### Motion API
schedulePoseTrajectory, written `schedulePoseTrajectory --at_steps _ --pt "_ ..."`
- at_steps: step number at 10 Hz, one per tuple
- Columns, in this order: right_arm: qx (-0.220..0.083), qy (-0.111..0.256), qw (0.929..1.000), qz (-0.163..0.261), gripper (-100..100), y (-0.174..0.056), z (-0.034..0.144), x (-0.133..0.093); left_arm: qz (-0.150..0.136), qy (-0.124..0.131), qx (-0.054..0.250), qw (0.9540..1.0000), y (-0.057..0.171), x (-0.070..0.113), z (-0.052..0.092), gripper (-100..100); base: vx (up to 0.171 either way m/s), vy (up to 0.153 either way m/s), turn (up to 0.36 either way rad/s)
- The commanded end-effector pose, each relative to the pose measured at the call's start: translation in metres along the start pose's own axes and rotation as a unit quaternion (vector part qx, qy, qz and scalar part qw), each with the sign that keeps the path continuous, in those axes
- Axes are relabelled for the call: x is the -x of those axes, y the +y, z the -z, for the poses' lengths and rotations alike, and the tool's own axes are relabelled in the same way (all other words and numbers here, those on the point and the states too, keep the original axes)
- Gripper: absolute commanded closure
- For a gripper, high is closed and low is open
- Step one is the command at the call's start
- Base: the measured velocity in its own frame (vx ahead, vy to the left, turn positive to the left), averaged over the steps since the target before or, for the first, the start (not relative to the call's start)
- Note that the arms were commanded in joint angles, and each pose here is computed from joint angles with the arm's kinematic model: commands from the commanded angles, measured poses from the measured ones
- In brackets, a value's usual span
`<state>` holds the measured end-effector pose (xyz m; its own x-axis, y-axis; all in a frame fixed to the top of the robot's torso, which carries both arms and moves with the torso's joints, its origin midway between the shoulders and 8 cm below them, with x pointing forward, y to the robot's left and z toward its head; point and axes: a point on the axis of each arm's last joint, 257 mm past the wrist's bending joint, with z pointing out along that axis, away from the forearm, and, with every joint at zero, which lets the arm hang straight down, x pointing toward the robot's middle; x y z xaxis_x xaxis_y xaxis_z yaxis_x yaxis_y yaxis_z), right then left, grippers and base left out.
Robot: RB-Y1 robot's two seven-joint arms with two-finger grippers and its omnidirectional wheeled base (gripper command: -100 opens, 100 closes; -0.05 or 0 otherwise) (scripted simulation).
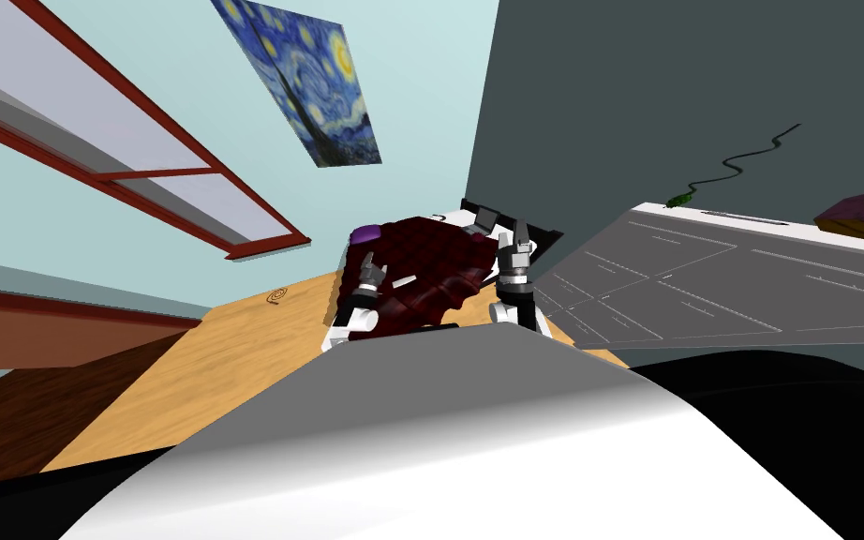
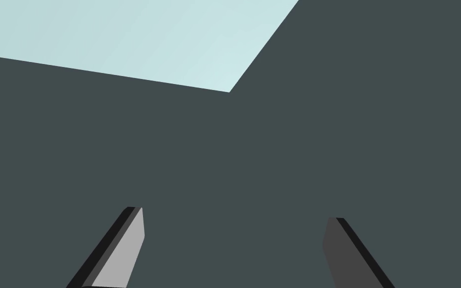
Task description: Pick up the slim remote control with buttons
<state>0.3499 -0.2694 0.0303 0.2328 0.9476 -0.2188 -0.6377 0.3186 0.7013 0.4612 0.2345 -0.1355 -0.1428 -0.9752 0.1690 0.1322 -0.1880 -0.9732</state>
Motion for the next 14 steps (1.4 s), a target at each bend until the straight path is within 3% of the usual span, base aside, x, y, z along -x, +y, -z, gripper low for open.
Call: schedulePoseTrajectory --at_steps 1,4,8,14 --pt "0.000 0.000 1.0000 0.000 0 0.000 0.000 0.000 0.013 0.005 0.033 0.9993 0.021 0.000 -0.006 -100 0.014 0.020 -0.008" --pt "0.000 0.000 1.0000 0.000 0 0.000 0.000 0.000 0.021 0.006 0.070 0.9973 0.042 0.000 -0.009 -100 0.018 0.010 -0.003" --pt "0.000 0.000 1.0000 0.000 0 0.000 0.000 0.000 0.032 0.007 0.129 0.9911 0.075 0.003 -0.011 -100 0.027 -0.001 0.001" --pt "0.000 0.000 1.0000 0.000 0 0.000 0.000 0.000 0.039 0.000 0.225 0.9735 0.128 0.015 -0.005 -100 0.044 -0.019 0.006"
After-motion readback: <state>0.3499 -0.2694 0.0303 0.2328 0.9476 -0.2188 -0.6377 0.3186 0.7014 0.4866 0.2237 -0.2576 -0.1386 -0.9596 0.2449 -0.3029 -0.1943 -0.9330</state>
